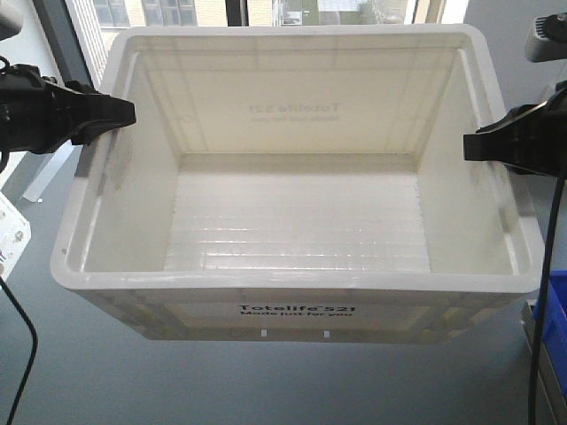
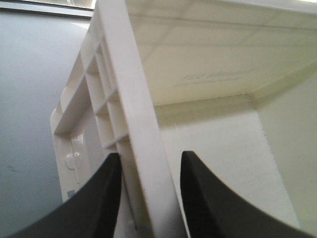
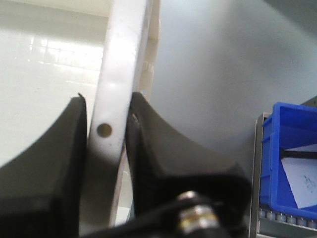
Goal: Move bin from left to right shelf
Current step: 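Hold the tote rims in both grippers while the base drives forward, then hold the tote steady while the base turns toward the blue-bin roller shelf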
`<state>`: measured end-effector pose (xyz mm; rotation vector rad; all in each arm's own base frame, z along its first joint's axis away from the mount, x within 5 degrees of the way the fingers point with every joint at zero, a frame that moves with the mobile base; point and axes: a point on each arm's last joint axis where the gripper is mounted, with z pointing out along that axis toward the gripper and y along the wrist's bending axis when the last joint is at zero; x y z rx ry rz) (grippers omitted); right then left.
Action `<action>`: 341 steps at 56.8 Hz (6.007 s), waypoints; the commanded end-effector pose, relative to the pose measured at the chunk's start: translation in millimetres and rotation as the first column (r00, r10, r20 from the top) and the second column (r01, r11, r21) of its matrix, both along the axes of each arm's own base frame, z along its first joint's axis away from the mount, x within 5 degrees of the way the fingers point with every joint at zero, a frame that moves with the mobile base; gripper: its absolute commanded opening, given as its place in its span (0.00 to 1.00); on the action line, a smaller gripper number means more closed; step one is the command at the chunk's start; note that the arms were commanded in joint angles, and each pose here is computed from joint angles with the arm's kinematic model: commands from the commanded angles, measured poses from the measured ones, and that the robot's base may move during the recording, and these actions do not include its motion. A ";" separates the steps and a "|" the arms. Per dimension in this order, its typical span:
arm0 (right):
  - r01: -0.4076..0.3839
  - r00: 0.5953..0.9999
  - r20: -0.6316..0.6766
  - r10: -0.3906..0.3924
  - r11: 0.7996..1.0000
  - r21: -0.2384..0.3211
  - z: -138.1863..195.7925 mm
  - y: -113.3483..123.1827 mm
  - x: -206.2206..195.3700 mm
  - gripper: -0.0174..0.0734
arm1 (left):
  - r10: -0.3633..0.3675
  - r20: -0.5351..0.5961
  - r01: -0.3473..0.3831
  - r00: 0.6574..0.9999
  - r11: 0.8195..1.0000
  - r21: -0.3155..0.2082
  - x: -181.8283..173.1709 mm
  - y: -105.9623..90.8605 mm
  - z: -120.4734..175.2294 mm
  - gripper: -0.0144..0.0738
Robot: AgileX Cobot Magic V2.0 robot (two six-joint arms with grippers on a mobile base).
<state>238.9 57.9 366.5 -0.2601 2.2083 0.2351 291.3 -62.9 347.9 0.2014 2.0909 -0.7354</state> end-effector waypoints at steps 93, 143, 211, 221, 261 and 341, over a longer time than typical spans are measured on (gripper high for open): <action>-0.034 0.983 0.182 -0.002 0.980 0.194 35.6 13.3 -2.7 0.19 | -0.216 0.028 0.217 0.976 0.957 -0.190 -26.9 -30.1 34.6 0.16; -0.034 0.983 0.182 -0.002 0.980 0.194 35.6 13.3 -2.7 0.19 | -0.216 0.028 0.217 0.976 0.957 -0.190 -26.9 -30.1 34.6 0.16; -0.034 0.983 0.181 -0.002 0.980 0.195 35.6 13.3 -2.7 0.19 | -0.217 0.027 0.218 0.976 0.957 -0.191 -27.0 -30.2 34.6 0.16; -0.034 0.983 0.181 -0.002 0.980 0.195 35.6 13.3 -2.7 0.19 | -0.217 0.027 0.218 0.976 0.957 -0.191 -27.0 -30.2 34.6 0.16; -0.034 0.983 0.182 -0.002 0.980 0.194 35.6 13.3 -2.7 0.19 | -0.217 0.027 0.218 0.976 0.957 -0.191 -27.0 -30.2 34.6 0.16; -0.034 0.983 0.182 -0.002 0.980 0.194 35.6 13.3 -2.7 0.19 | -0.217 0.027 0.218 0.976 0.957 -0.191 -27.0 -30.2 34.6 0.16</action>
